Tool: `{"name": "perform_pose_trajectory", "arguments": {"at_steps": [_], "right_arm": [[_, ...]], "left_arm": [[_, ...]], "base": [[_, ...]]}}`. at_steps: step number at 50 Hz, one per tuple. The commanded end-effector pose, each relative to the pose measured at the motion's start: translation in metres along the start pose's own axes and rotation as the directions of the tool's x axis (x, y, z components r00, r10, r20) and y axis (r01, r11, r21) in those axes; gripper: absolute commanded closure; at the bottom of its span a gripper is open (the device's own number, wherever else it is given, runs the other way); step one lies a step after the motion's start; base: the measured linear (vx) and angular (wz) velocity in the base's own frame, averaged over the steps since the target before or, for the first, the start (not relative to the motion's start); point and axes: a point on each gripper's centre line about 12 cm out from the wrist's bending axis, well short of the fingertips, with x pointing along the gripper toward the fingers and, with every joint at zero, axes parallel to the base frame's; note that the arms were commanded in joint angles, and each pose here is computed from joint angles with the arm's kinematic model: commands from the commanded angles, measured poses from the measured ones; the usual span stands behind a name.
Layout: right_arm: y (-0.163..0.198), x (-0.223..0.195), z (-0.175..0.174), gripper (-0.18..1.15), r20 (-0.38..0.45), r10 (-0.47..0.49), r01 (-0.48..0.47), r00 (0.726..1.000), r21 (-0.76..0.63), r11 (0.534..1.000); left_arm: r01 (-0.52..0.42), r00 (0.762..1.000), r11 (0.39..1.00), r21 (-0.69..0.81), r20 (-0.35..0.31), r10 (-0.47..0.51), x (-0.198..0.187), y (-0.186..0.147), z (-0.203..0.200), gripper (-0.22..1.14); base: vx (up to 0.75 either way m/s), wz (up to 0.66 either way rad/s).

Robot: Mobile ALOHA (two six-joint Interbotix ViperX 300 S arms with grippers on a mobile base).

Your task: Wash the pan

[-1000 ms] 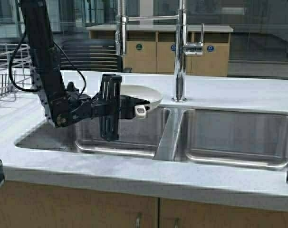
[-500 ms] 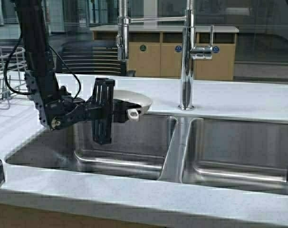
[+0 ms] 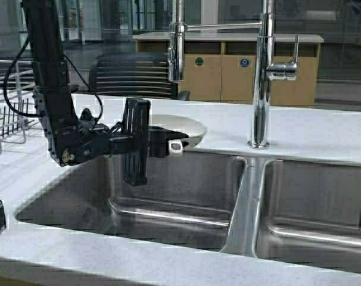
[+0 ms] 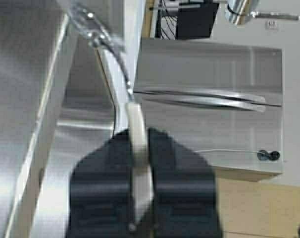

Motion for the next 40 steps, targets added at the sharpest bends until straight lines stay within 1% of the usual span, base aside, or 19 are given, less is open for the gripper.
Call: {"name": "perform_pose_trajectory", "arguments": {"at_steps": [1, 3, 11, 18, 28, 40], "right_arm": [[0.0, 0.025, 0.019, -0.03, 0.011, 0.003, -0.003, 1.0, 0.003, 1.0], [0.001, 0.034, 0.022, -0.06, 0.009, 0.004, -0.004, 1.0, 0.002, 1.0], [0.002, 0.074, 0.038, -0.05, 0.015, 0.014, -0.014, 1.0, 0.0, 1.0], [0.015, 0.11, 0.045, -0.05, -0.001, 0.049, -0.049, 0.999, -0.008, 0.999], [0.017, 0.161, 0.035, -0.05, -0.051, 0.05, -0.05, 0.997, -0.003, 0.999], [0.015, 0.211, 0.025, -0.05, -0.077, 0.043, -0.043, 0.996, -0.003, 0.999]], "left_arm": [[0.071, 0.997, 0.997, 0.032, -0.012, -0.07, 0.003, -0.026, -0.017, 0.89], [0.072, 0.997, 0.997, 0.03, -0.006, -0.072, 0.001, -0.026, -0.02, 0.89], [0.066, 0.997, 0.997, 0.028, 0.031, -0.067, -0.006, -0.024, -0.026, 0.89], [0.062, 0.997, 0.998, 0.021, 0.036, -0.063, -0.012, -0.021, -0.03, 0.89], [0.064, 0.997, 0.998, 0.019, 0.037, -0.065, -0.015, -0.022, -0.031, 0.89], [0.071, 0.997, 0.997, 0.017, 0.037, -0.071, -0.018, -0.023, -0.032, 0.89]], "base": [[0.07, 0.04], [0.07, 0.03], [0.06, 0.02], [0.03, 0.01], [0.01, 0.0], [0.0, 0.0]]}}
